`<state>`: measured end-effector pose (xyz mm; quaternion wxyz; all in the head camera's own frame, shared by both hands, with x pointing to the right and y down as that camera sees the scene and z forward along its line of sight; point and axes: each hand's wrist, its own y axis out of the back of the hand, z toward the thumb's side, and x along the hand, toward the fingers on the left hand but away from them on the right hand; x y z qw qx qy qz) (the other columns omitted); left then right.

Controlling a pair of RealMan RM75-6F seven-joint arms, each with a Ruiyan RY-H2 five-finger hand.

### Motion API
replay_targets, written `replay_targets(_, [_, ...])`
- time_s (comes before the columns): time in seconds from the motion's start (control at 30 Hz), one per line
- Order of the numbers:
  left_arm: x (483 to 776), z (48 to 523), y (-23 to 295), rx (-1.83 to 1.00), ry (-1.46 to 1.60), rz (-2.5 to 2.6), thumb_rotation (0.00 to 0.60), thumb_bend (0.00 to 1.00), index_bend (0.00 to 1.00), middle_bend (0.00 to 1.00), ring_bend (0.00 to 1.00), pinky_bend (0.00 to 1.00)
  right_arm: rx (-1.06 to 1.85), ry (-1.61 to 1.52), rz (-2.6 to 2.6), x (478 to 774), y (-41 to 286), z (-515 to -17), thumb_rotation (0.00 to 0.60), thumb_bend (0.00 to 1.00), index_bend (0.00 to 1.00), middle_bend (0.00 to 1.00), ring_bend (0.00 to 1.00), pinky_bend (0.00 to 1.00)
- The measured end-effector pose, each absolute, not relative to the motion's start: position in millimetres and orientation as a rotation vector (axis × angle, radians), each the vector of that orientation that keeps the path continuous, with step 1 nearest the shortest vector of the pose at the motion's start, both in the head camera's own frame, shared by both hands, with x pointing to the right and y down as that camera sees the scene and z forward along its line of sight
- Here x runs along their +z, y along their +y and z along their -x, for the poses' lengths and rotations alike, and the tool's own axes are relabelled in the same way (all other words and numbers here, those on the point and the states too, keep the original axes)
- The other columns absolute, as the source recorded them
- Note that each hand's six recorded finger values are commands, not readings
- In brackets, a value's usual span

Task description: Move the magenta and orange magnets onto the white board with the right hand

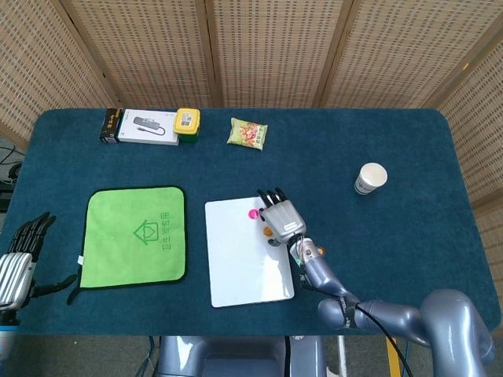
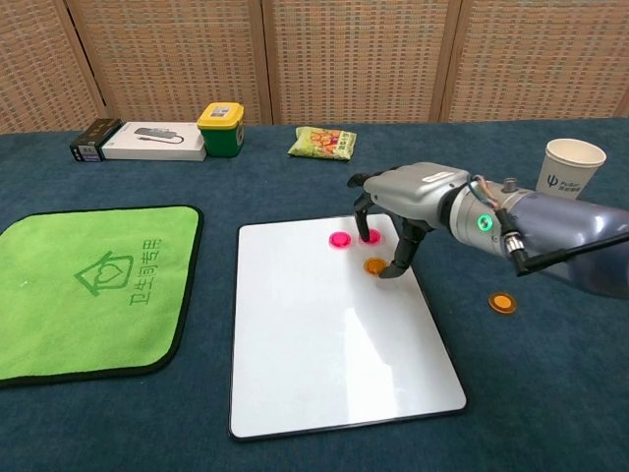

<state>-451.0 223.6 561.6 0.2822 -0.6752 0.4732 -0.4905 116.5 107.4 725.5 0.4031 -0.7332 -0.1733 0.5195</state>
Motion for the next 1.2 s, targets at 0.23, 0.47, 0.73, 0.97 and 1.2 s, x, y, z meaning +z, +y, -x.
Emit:
replay_targets(0.23, [561.8, 449.8, 224.2, -1.311, 1.259, 1.814, 0.6, 0.03, 0.0, 0.0, 0.0, 0.0, 1.349, -0.416, 1.795, 704.9, 111.2, -177.1, 0.6, 0.35, 0.4, 0.0, 0.0, 0.0])
replay_targets(0.47, [562.1, 446.9, 224.1, -1.305, 1.251, 1.816, 0.6, 0.03, 0.0, 0.0, 0.0, 0.0, 1.422, -0.419, 1.814, 699.0, 138.5, -240.7, 0.6, 0.35, 0.4, 0.0, 0.0, 0.0])
replay_targets(0.73, [562.3, 445.5, 224.0, -1.302, 1.249, 1.812, 0.6, 0.03, 0.0, 0.0, 0.0, 0.0, 1.446, -0.454, 1.871, 705.4, 157.8, -262.9, 0.6, 0.35, 0.4, 0.0, 0.0, 0.0])
replay_targets(0.97, [562.2, 446.9, 224.0, -1.305, 1.254, 1.81, 0.6, 0.03, 0.0, 0.0, 0.0, 0.0, 1.413, -0.439, 1.879, 714.7, 166.3, -257.6, 0.6, 0.35, 0.4, 0.0, 0.0, 0.0])
replay_targets(1.2, [562.0, 447.3, 224.2, -1.306, 1.257, 1.812, 0.6, 0.03, 0.0, 0.0, 0.0, 0.0, 1.414, -0.443, 1.887, 722.1, 168.3, -255.2, 0.6, 0.35, 0.4, 0.0, 0.0, 0.0])
